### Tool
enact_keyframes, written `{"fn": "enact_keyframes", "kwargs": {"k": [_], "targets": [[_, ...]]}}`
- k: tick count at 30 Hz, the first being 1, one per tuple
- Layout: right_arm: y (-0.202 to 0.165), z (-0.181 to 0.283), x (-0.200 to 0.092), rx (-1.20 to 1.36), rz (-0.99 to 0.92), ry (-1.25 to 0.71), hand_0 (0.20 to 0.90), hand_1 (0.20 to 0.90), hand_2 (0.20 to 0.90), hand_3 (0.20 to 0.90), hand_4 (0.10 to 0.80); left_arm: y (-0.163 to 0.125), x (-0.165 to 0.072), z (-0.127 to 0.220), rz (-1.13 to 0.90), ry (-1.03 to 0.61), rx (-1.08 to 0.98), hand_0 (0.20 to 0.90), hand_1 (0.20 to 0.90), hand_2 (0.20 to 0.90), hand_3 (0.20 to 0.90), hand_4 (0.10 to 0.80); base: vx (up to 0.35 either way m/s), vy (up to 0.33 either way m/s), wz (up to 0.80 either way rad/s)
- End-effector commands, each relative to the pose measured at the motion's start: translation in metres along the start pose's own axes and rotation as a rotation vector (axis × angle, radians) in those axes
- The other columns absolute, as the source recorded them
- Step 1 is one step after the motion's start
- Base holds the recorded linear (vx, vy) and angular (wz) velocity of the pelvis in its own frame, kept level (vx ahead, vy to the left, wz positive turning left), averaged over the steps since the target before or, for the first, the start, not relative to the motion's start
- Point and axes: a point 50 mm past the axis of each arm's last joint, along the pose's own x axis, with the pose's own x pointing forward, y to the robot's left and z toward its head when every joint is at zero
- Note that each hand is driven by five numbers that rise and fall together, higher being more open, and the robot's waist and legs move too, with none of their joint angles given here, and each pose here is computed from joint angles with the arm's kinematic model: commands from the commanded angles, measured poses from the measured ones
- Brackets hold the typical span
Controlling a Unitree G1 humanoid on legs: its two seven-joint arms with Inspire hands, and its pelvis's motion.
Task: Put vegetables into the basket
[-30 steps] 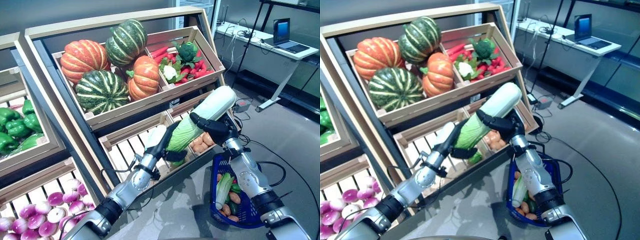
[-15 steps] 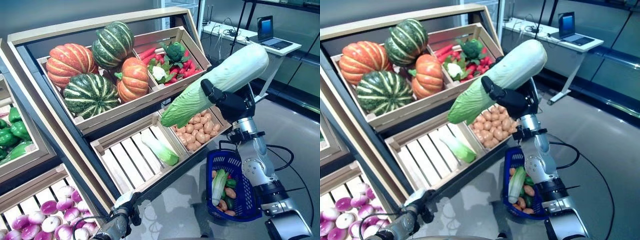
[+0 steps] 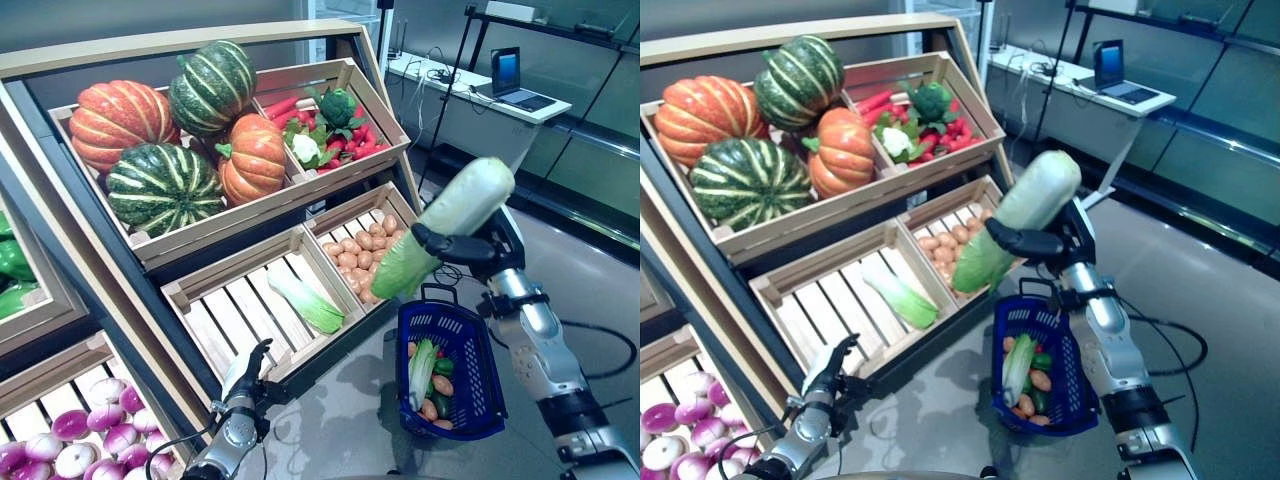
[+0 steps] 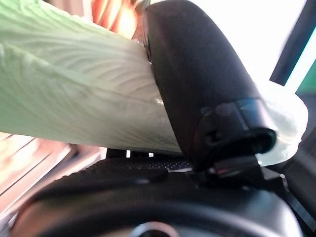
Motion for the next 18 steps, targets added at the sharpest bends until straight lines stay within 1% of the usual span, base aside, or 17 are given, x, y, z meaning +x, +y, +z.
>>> {"fn": "enact_keyframes", "kwargs": {"k": [1,3,6,9,12,14,16,18], "targets": [[-0.022,0.065,0.018,-0.003,-0.112,-0.305,0.300,0.300,0.300,0.300,0.400,0.032,0.014,0.027,0.138,-0.162,-0.068,0.900,0.900,0.900,0.900,0.800,-0.113,-0.148,-0.24],[-0.024,0.066,0.022,-0.007,-0.131,-0.314,0.300,0.300,0.300,0.300,0.400,0.037,0.014,0.026,0.163,-0.146,-0.088,0.900,0.900,0.900,0.900,0.800,-0.170,-0.149,-0.36],[-0.016,0.076,0.050,-0.071,-0.159,-0.327,0.300,0.300,0.300,0.300,0.400,0.047,0.020,0.031,0.219,-0.130,-0.164,0.900,0.900,0.900,0.900,0.800,-0.164,-0.184,-1.06],[-0.013,0.071,0.058,-0.129,-0.146,-0.283,0.300,0.300,0.300,0.300,0.400,0.049,0.023,0.035,0.246,-0.129,-0.228,0.900,0.900,0.900,0.900,0.800,0.015,-0.213,-0.91],[-0.011,0.063,0.061,-0.202,-0.135,-0.226,0.300,0.300,0.300,0.300,0.400,0.053,0.024,0.044,0.278,-0.170,-0.313,0.900,0.900,0.900,0.900,0.800,0.046,-0.187,-0.44],[-0.018,0.056,0.060,-0.232,-0.179,-0.191,0.300,0.300,0.300,0.300,0.400,0.052,0.022,0.054,0.263,-0.225,-0.338,0.900,0.900,0.900,0.900,0.800,0.090,0.026,-0.21],[-0.020,0.051,0.061,-0.246,-0.210,-0.170,0.300,0.300,0.300,0.300,0.400,0.049,0.020,0.057,0.244,-0.245,-0.337,0.900,0.900,0.900,0.900,0.800,0.145,0.104,-0.15],[-0.020,0.049,0.065,-0.265,-0.255,-0.152,0.300,0.300,0.300,0.300,0.400,0.046,0.018,0.065,0.214,-0.277,-0.336,0.900,0.900,0.900,0.900,0.800,0.190,0.213,-0.19]]}}
